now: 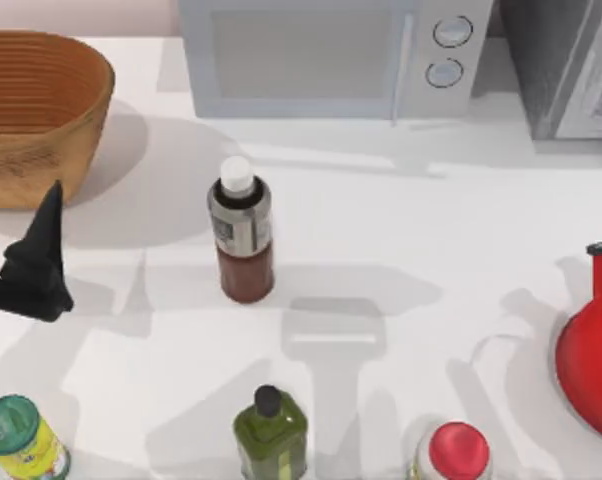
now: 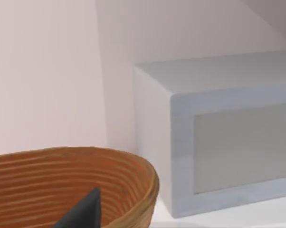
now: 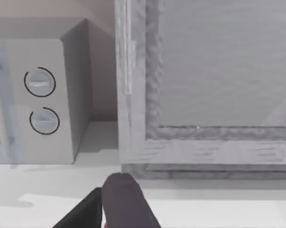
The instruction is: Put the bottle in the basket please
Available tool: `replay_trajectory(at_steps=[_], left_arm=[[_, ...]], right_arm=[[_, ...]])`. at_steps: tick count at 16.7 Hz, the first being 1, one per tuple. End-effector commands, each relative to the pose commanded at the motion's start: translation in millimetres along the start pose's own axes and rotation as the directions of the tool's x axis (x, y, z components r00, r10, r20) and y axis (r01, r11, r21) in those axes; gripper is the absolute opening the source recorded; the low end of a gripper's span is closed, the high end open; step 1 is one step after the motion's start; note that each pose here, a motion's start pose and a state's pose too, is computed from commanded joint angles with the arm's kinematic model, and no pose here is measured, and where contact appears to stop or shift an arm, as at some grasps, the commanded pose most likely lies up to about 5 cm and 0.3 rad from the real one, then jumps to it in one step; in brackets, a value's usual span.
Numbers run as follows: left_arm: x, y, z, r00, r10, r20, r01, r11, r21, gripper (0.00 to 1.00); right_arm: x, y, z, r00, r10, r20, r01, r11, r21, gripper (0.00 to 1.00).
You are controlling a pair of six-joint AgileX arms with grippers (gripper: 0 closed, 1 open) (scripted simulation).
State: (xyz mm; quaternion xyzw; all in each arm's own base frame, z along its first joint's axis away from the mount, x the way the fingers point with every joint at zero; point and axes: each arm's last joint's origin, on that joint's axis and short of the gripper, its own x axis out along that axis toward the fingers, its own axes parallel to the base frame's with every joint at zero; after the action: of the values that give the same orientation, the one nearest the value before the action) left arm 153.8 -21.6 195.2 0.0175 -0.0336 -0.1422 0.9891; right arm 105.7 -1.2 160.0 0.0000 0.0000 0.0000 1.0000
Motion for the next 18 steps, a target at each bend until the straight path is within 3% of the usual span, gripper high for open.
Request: replay_trajectory(at_steps=[4, 10, 14, 18], left_arm=[[41.2, -9.0, -16.6, 0.983, -0.182, -0.026, 0.182, 0.983, 0.003, 1.00], [81.7, -29.3, -76.4, 0.910, -0.401, -0.103, 0.401, 0.916, -0.026, 1.00], [88.2, -38.6, -106.9, 0.869, -0.479, -0.126, 0.476, 0.878, -0.053, 1.00], [88.4, -40.9, -115.6, 0.856, -0.499, -0.132, 0.495, 0.866, -0.067, 1.00]], right_arm=[[0.0, 0.0, 0.0, 1.000, 0.000, 0.000, 0.000, 1.000, 0.000, 1.00], [0.0, 0.0, 0.0, 1.000, 0.000, 0.000, 0.000, 1.000, 0.000, 1.00], [0.0, 0.0, 0.0, 1.000, 0.000, 0.000, 0.000, 1.000, 0.000, 1.00], [0.0, 0.0, 0.0, 1.000, 0.000, 0.000, 0.000, 1.000, 0.000, 1.00]])
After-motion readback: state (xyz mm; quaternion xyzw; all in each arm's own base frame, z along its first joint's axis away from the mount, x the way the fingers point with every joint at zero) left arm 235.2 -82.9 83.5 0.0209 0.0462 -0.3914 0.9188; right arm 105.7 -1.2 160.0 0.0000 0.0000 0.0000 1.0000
